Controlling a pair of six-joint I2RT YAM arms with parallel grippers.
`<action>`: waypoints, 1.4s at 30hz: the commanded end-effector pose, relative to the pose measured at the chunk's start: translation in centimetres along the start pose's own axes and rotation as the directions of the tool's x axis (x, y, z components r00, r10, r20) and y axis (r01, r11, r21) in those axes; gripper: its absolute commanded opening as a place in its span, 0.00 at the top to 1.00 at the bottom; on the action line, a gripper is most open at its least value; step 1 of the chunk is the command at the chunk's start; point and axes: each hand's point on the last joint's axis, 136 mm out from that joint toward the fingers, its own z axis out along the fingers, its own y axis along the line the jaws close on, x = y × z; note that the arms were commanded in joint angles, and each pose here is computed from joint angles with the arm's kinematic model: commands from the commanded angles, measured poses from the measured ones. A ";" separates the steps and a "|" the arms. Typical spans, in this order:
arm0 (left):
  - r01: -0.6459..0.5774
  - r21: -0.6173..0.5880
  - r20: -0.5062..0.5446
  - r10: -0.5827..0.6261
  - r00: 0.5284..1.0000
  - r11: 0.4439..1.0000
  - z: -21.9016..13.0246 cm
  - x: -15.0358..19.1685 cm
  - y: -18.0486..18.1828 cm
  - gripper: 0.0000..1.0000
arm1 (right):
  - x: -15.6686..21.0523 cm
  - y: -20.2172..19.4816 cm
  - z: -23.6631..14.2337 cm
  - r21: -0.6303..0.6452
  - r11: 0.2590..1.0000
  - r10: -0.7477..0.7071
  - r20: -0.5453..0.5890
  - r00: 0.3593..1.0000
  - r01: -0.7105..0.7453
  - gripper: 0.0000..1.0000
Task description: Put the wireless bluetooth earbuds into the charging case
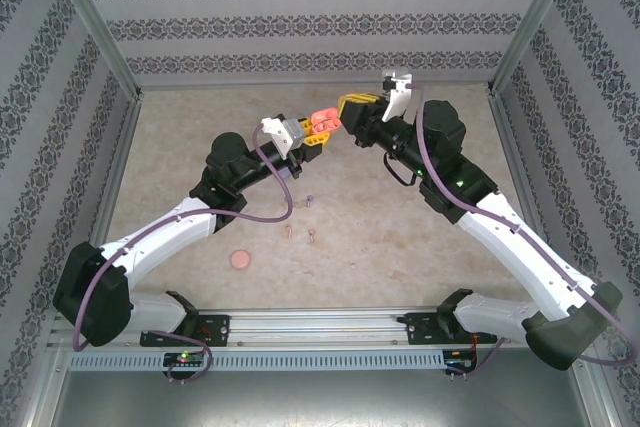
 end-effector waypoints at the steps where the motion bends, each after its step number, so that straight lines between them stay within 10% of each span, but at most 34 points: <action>1: -0.037 -0.008 0.080 0.038 0.996 0.999 0.3 -2.7 -0.1 1.00 | 0.4 0.6 0.2 -0.032 0.999 0.022 0.002 1.000 -0.022 0.76; 26: -0.034 -0.014 0.088 0.035 0.996 0.999 0.1 -2.8 0.0 1.00 | 3.5 -0.4 1.8 -0.013 0.999 0.049 -0.068 0.996 -0.050 0.77; 42: -0.031 -0.016 0.102 0.033 0.994 0.999 0.1 -3.3 0.1 1.00 | 5.8 -0.2 1.9 0.069 0.979 -0.179 -0.128 0.975 0.189 0.78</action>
